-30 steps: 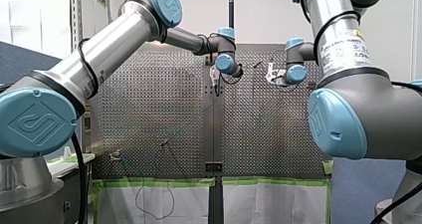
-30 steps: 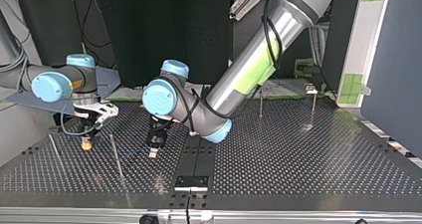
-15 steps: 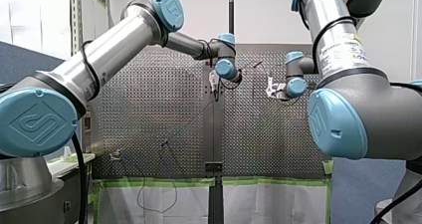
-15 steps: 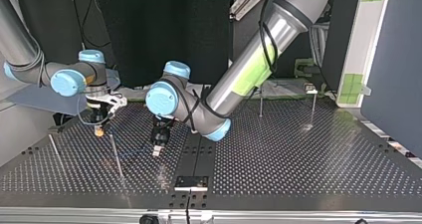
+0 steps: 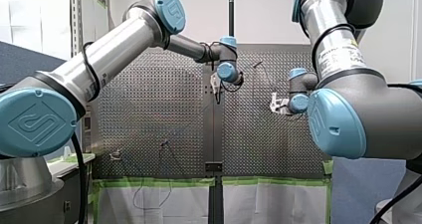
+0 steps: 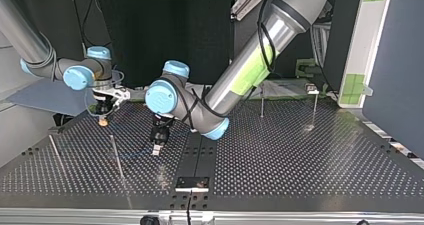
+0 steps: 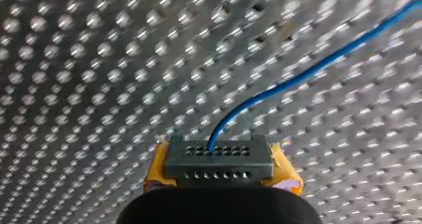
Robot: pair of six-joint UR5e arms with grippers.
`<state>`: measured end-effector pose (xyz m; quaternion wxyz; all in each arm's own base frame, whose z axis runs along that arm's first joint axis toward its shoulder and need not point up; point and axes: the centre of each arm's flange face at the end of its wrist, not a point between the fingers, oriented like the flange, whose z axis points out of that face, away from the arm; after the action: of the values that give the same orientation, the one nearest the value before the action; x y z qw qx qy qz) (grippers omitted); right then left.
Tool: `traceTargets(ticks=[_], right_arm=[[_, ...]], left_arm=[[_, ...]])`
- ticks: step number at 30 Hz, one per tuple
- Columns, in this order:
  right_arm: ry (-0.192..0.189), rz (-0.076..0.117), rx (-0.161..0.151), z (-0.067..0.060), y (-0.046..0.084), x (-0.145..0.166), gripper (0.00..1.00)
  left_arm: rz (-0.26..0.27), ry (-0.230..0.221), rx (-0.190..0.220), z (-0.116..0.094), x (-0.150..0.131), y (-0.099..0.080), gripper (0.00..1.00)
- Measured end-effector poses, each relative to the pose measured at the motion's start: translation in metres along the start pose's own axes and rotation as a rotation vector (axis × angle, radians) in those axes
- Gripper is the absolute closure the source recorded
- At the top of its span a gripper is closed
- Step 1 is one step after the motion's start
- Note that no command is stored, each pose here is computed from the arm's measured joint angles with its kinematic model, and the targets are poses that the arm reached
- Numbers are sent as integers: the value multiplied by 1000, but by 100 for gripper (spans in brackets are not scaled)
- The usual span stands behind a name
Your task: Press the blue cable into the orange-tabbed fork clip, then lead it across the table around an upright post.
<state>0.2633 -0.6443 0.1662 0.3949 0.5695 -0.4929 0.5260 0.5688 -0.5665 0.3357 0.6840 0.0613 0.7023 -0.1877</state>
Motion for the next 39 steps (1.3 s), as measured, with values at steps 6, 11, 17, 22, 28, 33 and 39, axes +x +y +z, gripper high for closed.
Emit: traceTargets(ticks=[6,11,17,22,28,33,39], right_arm=[[-26,3,-30,6,8,-33,100],[-37,14,-58,8,17,-54,100],[-43,30,-91,9,32,-76,100],[-54,33,-114,11,43,-96,100],[-72,33,-127,14,53,-125,100],[-87,32,-141,16,65,-150,100],[-86,32,-161,18,80,-163,100]], left_arm=[[0,-4,-16,0,0,1,1],[-5,-10,-45,-2,-1,1,1],[-24,-23,-84,-5,-1,-1,1],[-27,-29,-107,-7,-1,-2,1],[-28,-33,-115,-7,-1,-2,1],[-32,-41,-113,-5,-1,-2,1],[-39,-53,-108,-3,-3,-1,1]])
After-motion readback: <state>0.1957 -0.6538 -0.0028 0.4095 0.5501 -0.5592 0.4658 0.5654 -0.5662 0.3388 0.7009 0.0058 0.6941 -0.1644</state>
